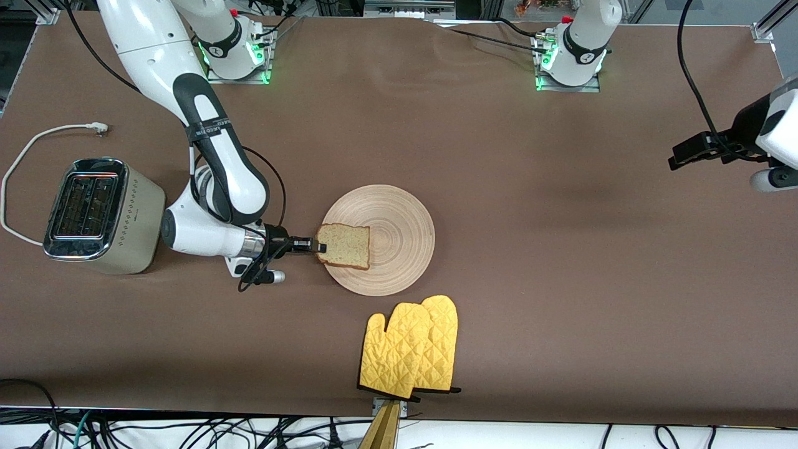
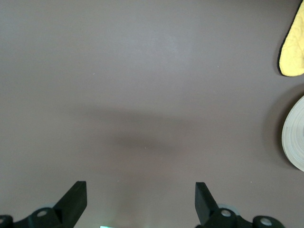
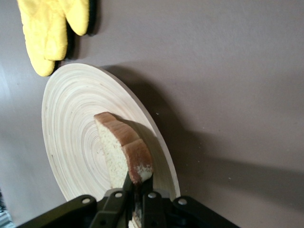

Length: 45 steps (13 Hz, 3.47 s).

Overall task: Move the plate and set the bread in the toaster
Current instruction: 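Grasp the bread slice's edge with the right gripper, then lift the bread slice and carry it to the toaster with the right gripper, then lower the bread slice into the toaster slot with the right gripper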

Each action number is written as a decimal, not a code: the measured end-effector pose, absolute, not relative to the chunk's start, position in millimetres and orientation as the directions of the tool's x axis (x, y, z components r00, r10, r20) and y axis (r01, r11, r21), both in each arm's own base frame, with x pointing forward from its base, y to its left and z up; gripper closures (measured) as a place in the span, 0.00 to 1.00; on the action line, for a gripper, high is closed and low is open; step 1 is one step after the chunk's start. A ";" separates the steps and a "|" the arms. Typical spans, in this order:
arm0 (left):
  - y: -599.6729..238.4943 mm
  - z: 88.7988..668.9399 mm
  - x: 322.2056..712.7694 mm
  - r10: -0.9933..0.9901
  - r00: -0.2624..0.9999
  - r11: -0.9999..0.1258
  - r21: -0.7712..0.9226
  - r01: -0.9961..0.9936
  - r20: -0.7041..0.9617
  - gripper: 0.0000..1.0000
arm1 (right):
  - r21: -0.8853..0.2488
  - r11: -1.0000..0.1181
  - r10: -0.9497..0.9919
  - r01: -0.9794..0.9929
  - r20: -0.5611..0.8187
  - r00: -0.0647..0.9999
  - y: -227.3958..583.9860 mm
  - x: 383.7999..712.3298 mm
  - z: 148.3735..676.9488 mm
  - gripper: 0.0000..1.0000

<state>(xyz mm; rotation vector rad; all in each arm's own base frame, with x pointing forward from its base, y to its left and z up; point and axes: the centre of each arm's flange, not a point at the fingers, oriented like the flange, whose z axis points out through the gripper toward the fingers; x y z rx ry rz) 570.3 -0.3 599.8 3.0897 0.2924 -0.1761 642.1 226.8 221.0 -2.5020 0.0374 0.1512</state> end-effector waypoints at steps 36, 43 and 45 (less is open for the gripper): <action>1.2 600.8 562.4 0.186 0.967 -0.982 0.011 0.191 -0.175 0.00 | 0.195 -0.980 -0.027 0.026 -0.265 0.964 -204.5 621.8 476.3 0.93; 1.2 600.1 561.1 0.185 0.965 -0.982 0.009 0.190 -0.185 0.00 | 0.224 -0.974 -0.079 -0.018 -0.268 0.960 -199.0 633.2 450.2 0.93; 1.2 600.1 561.1 0.185 0.965 -0.982 0.009 0.190 -0.186 0.00 | 0.220 -0.975 -0.085 -0.025 -0.268 0.960 -196.8 636.4 441.9 0.93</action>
